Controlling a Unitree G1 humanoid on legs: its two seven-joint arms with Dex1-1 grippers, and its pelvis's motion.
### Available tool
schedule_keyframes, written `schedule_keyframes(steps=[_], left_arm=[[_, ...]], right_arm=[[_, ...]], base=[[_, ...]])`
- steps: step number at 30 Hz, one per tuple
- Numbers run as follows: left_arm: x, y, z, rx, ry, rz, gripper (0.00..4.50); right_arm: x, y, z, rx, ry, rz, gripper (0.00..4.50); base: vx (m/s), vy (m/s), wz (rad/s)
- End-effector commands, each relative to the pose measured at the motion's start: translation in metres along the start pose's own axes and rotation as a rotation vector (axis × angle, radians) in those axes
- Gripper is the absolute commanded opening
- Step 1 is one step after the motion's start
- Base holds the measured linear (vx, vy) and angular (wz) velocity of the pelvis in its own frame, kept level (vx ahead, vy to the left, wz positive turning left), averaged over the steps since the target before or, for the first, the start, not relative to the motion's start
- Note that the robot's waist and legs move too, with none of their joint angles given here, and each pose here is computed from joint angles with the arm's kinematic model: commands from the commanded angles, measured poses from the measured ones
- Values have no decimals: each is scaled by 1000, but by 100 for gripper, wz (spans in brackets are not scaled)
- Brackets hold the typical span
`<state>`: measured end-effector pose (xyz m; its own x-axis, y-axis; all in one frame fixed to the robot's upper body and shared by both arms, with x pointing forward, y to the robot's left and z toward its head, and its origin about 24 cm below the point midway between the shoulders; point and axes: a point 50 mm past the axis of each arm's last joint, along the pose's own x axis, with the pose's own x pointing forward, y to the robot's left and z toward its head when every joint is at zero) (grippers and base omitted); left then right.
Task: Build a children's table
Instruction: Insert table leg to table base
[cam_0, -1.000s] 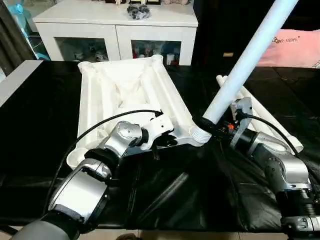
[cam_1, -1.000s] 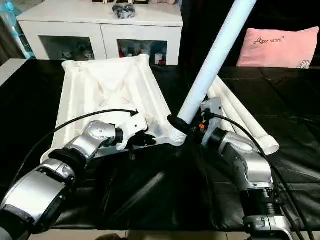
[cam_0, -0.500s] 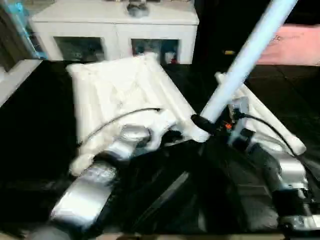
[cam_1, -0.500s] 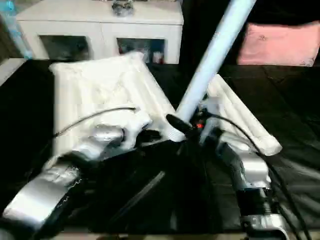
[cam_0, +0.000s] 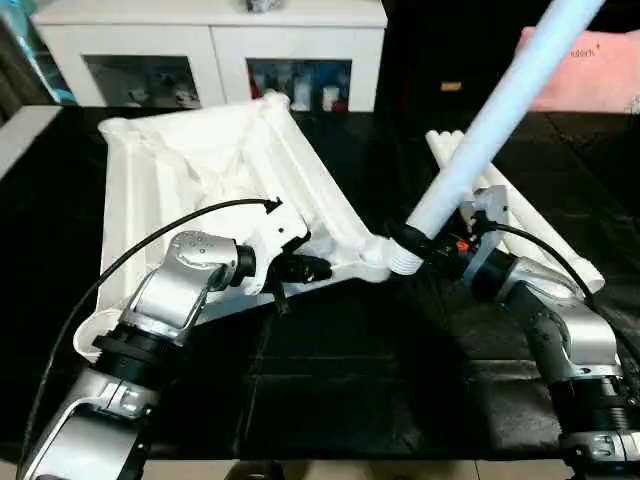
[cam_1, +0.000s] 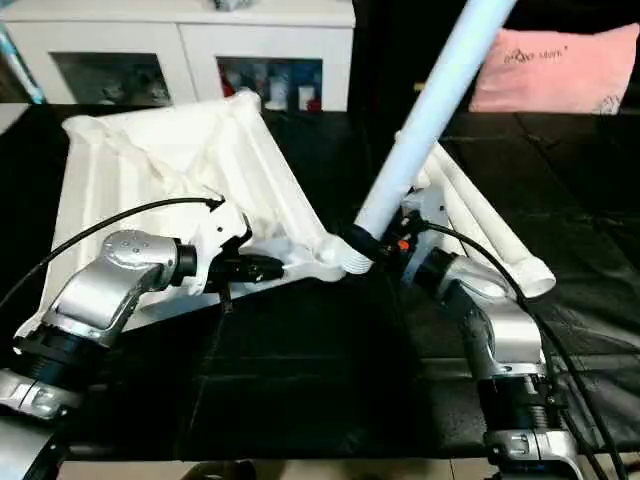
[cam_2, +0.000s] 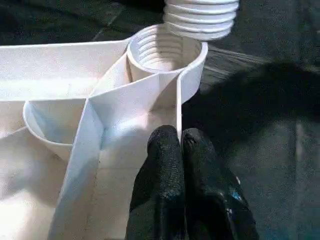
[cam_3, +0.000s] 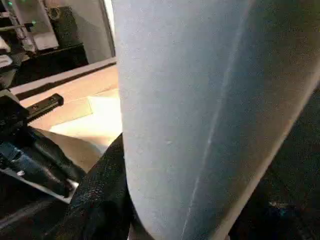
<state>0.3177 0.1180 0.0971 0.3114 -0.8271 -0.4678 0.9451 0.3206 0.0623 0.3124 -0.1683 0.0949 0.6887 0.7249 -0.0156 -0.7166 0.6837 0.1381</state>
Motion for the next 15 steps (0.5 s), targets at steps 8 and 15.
schedule_keyframes(steps=[8, 15], left_arm=[[-3, -13, -3, 159, 50, -91, 0], [5, -19, -10, 161, 93, -81, 0]], right_arm=[[1, 5, -4, -23, 28, 26, 193], [1, 7, -7, -38, 47, 32, 193]], base=[[0, 0, 0], [0, 0, 0]])
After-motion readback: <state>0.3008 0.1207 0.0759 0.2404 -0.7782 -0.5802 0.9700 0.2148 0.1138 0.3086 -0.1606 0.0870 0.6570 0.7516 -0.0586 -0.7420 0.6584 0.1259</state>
